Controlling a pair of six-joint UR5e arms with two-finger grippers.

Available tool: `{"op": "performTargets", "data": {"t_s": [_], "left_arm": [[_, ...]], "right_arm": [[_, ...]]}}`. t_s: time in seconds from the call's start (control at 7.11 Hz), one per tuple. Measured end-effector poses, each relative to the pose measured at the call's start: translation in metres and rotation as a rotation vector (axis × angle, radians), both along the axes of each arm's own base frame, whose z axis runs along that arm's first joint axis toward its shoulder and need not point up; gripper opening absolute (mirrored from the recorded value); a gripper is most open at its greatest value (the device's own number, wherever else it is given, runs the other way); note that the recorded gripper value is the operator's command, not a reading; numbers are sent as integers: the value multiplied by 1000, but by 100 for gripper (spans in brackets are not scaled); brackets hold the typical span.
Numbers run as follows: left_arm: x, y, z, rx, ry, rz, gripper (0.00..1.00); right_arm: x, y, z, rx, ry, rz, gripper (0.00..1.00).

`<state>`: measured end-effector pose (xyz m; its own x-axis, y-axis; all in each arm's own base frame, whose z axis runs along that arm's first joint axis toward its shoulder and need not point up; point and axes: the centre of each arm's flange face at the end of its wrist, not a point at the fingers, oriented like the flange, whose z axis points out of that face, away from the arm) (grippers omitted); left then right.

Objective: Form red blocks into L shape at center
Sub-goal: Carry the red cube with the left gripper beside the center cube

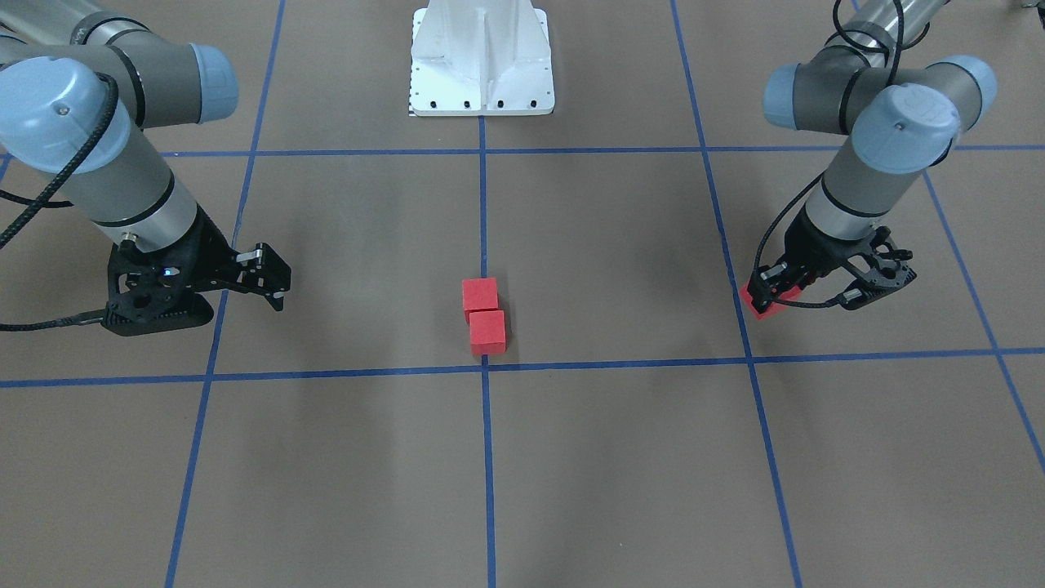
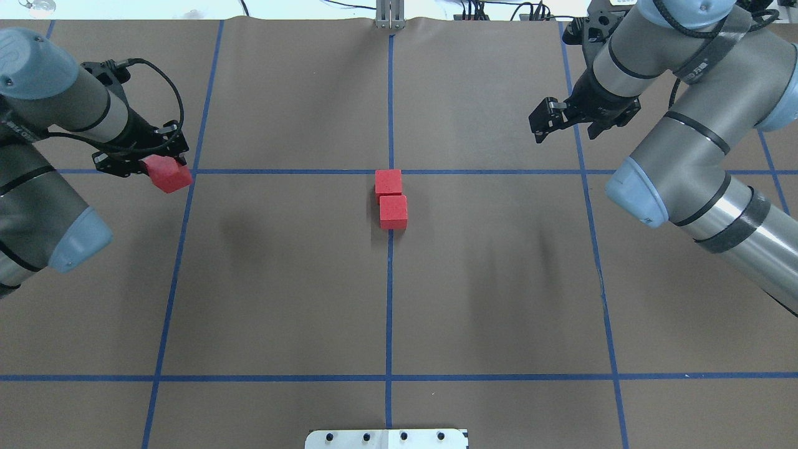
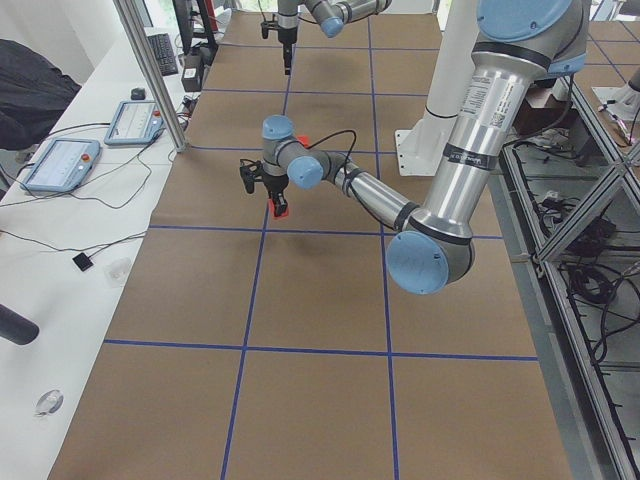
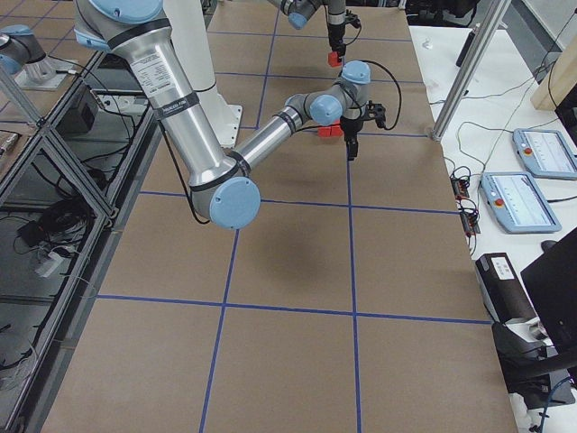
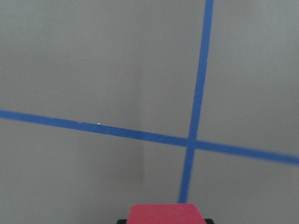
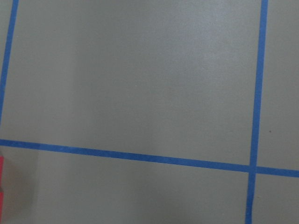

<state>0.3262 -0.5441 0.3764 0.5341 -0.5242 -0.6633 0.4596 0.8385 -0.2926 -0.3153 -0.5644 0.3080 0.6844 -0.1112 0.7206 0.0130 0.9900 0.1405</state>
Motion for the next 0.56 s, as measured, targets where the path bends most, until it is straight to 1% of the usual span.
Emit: {"op": "performTargets", "data": {"t_s": [0.14,0.28,0.56], "left_arm": [[22,-3,-24,-136,25,-135,0],[56,-4,-48,-244,17,-263,0],[136,-12,-91,-417,-8,-473,0]], "right_arm": [[14,-1,19,11,10,-27,99],[28,-1,39,25,24,-56,99],[55,0,78,61,62,-112,99]]}}
